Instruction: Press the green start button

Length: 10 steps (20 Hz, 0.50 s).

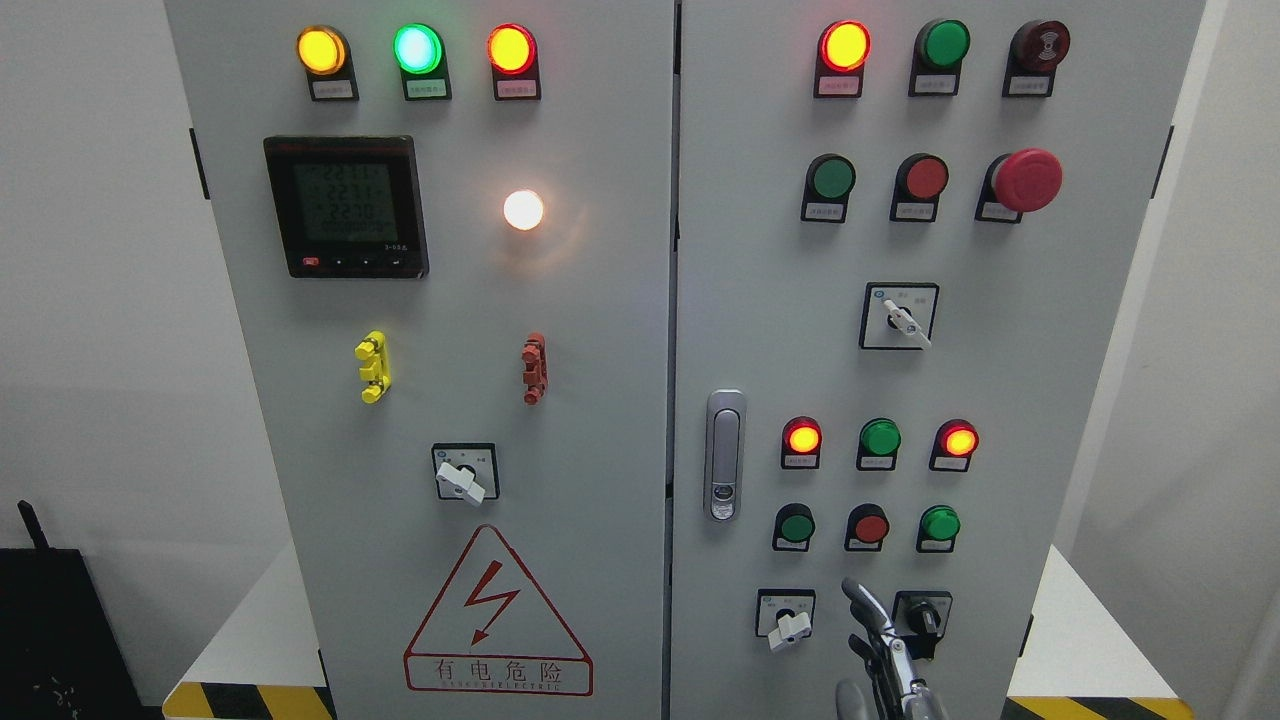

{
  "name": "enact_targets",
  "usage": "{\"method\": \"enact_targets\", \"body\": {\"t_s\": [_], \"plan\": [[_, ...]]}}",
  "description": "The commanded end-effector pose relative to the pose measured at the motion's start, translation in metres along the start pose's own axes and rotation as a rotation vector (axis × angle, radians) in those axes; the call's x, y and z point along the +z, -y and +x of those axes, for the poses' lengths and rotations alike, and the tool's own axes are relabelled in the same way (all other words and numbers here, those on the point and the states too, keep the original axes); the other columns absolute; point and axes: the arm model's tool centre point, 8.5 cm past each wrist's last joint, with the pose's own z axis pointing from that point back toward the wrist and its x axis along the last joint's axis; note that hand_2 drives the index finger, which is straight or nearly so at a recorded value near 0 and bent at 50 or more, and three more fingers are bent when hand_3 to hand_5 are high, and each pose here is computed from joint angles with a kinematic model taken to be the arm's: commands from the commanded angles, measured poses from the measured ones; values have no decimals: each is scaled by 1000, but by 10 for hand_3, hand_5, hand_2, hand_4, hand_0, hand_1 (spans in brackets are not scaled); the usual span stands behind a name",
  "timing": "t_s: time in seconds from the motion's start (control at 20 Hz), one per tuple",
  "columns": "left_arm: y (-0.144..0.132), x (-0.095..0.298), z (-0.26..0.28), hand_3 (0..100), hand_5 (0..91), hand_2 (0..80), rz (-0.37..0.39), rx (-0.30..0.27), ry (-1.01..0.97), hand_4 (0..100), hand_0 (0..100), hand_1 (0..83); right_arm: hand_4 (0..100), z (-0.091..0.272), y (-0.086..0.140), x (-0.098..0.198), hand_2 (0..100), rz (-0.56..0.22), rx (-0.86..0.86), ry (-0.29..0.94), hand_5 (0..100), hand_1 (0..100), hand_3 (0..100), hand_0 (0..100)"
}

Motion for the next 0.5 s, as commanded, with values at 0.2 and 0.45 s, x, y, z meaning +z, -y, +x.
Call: {"method": "enact_targets", "body": {"t_s": [0.2, 0.45], "plan": [[0, 0, 0, 0, 0, 0, 0, 0, 0, 0, 120, 556, 0, 1, -3, 4, 0, 7, -25, -5, 0, 109, 0, 255], [0, 0, 0, 0, 0, 0, 0, 0, 0, 0, 120, 556, 0, 0, -2, 4, 0, 5, -23, -16, 0, 112, 0, 242]]}}
